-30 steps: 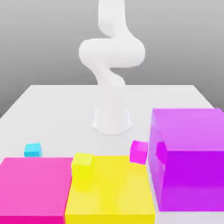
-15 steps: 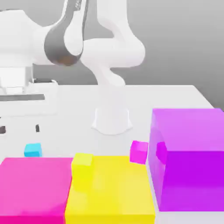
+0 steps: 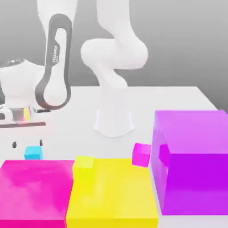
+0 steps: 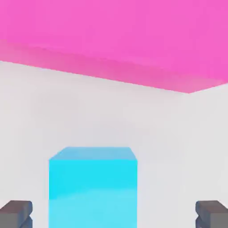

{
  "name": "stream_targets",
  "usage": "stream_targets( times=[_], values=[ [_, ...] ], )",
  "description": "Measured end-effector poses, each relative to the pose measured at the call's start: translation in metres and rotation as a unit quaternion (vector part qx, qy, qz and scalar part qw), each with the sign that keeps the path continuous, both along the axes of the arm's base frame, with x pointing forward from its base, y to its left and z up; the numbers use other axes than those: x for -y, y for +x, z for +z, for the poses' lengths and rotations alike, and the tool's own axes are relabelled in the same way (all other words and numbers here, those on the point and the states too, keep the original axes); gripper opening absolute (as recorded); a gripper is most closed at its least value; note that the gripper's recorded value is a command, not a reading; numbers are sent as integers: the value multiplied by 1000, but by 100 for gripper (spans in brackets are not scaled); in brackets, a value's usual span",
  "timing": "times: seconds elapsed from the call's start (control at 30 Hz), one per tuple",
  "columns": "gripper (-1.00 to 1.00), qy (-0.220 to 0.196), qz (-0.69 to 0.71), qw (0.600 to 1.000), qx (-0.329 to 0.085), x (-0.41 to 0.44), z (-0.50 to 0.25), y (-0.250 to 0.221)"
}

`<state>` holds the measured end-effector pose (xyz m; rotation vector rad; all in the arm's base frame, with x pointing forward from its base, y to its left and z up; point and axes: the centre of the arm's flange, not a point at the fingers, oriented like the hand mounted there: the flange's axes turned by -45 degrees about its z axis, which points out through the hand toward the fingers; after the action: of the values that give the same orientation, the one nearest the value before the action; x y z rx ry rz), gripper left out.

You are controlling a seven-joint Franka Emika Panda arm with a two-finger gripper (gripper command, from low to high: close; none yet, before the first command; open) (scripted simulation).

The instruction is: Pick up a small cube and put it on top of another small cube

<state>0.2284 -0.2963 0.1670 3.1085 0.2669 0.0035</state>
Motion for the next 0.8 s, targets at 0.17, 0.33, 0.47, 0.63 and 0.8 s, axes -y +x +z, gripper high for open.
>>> stream_targets(
  times=[0.17,0.33,0.47,0.63,0.8],
  values=[
    [0,5,-1,1000,-1,-4,-25,-2],
    [-100,9,-2,1000,-2,-8,-36,-3],
    [-100,10,-3,1000,-2,-8,-37,-3],
    [-100,3,0,1000,-1,-2,-13,-1],
    [-100,1,0,1000,0,-1,9,0]
  ],
)
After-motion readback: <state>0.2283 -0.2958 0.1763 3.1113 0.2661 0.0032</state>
